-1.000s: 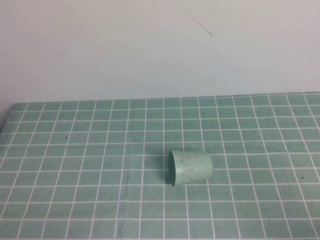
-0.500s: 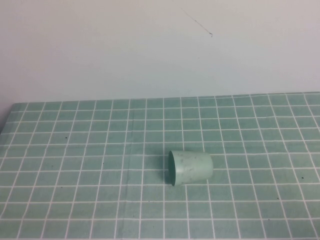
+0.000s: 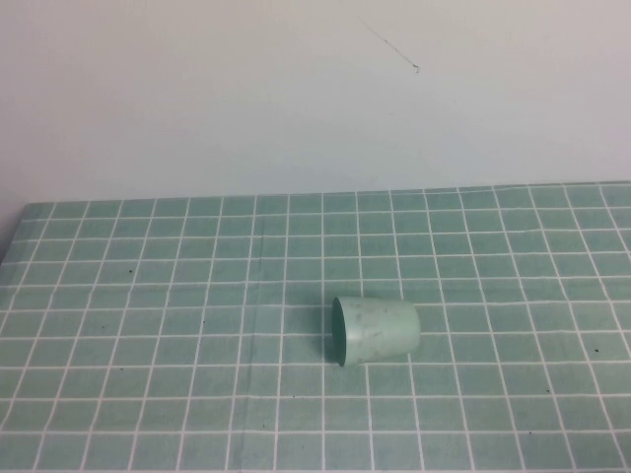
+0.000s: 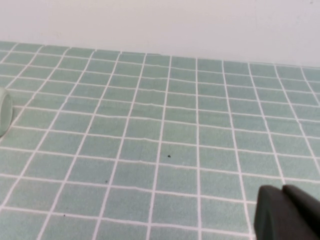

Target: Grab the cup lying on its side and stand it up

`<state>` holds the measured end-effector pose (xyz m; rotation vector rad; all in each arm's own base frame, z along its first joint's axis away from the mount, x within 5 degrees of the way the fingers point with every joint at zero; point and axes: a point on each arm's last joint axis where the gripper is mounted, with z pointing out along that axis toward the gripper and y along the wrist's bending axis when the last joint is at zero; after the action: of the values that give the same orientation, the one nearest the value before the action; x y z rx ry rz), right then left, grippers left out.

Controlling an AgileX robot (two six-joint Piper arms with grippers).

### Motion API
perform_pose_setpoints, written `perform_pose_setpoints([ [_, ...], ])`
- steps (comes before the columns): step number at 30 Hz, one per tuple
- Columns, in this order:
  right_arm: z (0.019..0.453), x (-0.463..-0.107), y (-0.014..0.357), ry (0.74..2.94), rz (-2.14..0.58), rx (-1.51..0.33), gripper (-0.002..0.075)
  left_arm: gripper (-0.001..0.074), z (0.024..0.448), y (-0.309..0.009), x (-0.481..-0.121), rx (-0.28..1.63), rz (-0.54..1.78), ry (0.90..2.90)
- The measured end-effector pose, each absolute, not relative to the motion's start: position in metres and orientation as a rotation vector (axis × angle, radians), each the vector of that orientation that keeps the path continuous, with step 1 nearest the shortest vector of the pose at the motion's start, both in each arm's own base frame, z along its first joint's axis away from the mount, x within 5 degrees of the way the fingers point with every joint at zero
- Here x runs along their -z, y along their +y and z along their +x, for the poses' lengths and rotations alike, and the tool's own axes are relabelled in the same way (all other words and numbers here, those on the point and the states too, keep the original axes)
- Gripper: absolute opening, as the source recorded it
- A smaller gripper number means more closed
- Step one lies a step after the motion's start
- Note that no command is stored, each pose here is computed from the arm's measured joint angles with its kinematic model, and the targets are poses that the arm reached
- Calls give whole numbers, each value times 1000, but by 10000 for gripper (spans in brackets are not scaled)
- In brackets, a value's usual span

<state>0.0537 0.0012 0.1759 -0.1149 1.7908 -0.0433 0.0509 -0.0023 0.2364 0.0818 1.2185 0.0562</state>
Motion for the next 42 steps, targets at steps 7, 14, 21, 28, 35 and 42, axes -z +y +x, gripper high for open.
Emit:
perform_pose_setpoints([
  [7,54,-214,2,1373,-9,-67,-3,-1,47,-3,-246,70,5,1108],
  [14,41,-245,-2,990,130,-234,-3,-1,46,-2,-246,314,-149,1095],
  [21,35,-255,-3,867,127,-228,-3,-1,50,0,-241,563,-379,1171],
  [28,41,-262,0,1136,-14,-24,-3,-1,30,2,-297,331,-269,1338],
  [35,44,-267,4,1431,-364,297,-3,-1,19,4,-310,138,-165,1431],
  [42,51,-247,6,1701,-330,147,-3,-1,28,-4,-283,452,-369,1558],
])
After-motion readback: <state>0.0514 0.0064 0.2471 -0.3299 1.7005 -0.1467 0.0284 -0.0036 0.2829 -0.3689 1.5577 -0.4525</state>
